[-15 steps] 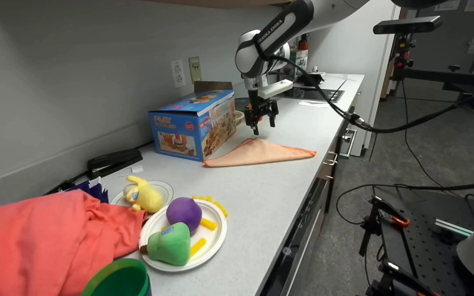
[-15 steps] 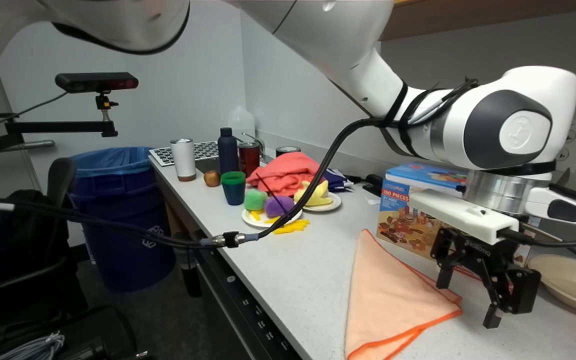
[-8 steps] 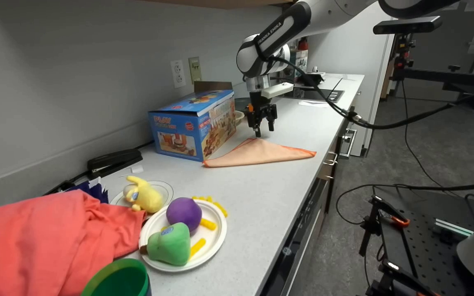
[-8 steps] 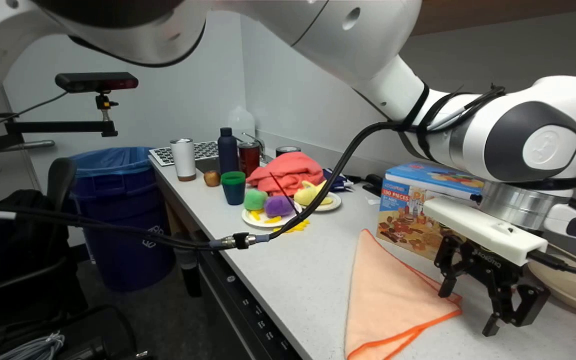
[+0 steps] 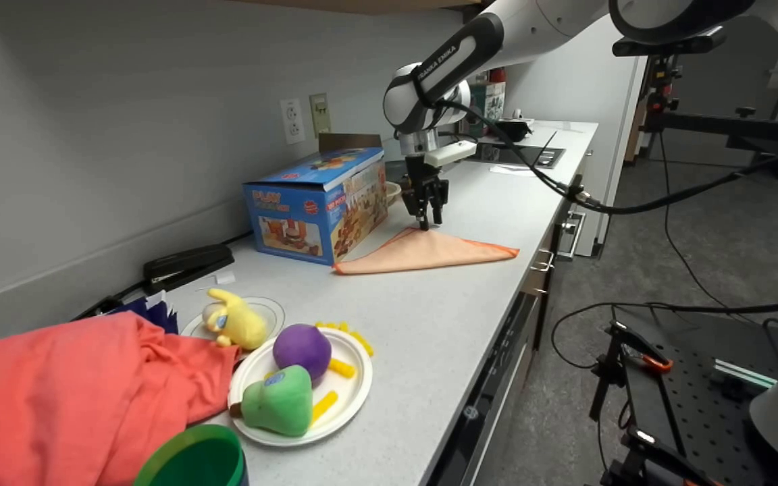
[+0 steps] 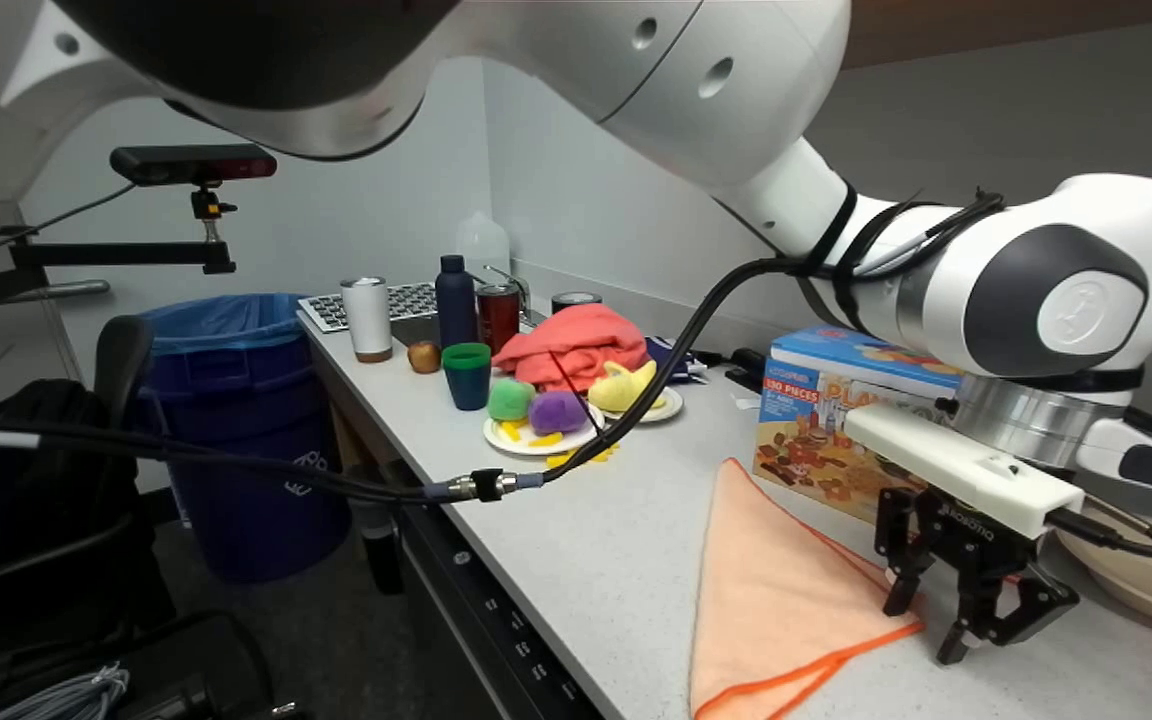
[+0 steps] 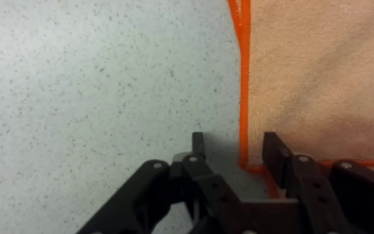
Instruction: Unfold the peach towel and lay it flat on the countertop
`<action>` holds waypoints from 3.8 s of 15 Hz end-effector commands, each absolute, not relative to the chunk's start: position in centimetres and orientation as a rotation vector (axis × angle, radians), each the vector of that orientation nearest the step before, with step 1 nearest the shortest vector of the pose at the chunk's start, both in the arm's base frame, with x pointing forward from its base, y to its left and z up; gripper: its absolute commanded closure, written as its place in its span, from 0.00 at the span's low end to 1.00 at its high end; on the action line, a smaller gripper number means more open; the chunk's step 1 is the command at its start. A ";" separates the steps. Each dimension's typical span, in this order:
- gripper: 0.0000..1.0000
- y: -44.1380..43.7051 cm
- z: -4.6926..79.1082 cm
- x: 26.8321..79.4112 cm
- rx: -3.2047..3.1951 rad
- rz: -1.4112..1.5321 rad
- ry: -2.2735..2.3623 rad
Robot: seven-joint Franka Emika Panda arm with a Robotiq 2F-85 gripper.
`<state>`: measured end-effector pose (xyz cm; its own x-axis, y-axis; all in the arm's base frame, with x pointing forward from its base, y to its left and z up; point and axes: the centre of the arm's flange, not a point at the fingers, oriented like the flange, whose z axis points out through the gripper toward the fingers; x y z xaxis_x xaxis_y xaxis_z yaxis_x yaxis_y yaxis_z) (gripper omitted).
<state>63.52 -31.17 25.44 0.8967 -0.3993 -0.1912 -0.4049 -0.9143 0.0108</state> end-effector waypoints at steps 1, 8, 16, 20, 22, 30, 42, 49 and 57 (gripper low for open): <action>0.81 -31.7 25.5 64.7 -3.014 0.306 0.637; 1.00 -31.6 25.4 64.6 -3.024 0.304 0.651; 1.00 -29.1 29.2 62.9 -3.147 0.290 0.776; 1.00 -26.9 32.8 62.0 -3.184 0.352 0.655; 1.00 -25.7 34.3 61.4 -3.196 0.385 0.601; 1.00 -17.1 37.0 59.4 -3.221 0.555 -0.021; 1.00 -5.8 35.2 57.6 -2.993 0.738 -0.973; 1.00 -3.6 34.9 57.4 -2.874 0.723 -1.132; 1.00 -2.0 35.5 56.7 -2.952 0.359 -0.994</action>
<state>58.62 -2.73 34.96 0.7291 0.6132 -0.3039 0.6124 -0.7828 -0.1104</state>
